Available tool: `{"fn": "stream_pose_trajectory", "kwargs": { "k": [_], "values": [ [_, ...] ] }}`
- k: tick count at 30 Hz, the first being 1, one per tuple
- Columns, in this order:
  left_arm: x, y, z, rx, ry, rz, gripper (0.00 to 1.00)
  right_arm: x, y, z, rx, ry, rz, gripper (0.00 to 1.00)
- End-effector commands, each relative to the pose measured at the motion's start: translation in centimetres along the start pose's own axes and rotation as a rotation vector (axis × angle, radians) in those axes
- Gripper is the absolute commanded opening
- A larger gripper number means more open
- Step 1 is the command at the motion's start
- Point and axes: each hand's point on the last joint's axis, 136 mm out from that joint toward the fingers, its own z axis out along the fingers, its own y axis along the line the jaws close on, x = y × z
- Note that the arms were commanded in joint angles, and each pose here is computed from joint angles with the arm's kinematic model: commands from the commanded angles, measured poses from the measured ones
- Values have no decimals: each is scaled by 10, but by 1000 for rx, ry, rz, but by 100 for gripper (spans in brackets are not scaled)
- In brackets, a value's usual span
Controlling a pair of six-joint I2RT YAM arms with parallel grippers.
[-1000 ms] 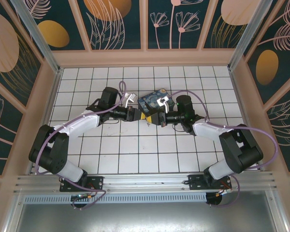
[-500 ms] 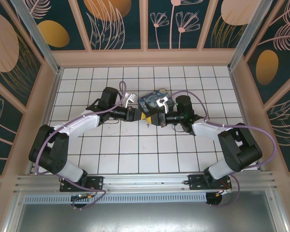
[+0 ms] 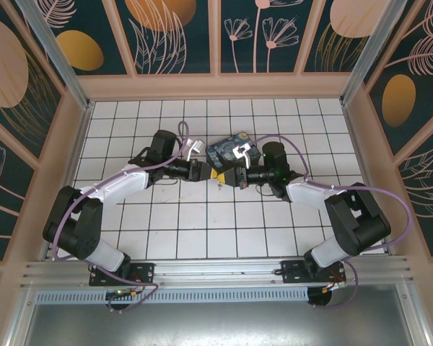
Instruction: Unlock a padlock with a key
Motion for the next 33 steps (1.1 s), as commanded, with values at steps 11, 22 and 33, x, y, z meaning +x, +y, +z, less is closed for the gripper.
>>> {"fn": "stream_pose_trajectory", "kwargs": {
  "k": [11, 22, 33],
  "values": [
    [1, -10, -5, 39, -12, 37, 14, 9, 5, 4, -59, 26, 13, 2],
    [-4, -8, -6, 30, -51, 9, 0, 7, 1, 4, -46, 18, 24, 20],
    [-13, 28, -13, -156, -124, -318, 0, -13, -20, -26, 364, -52, -301, 47]
  ]
}}
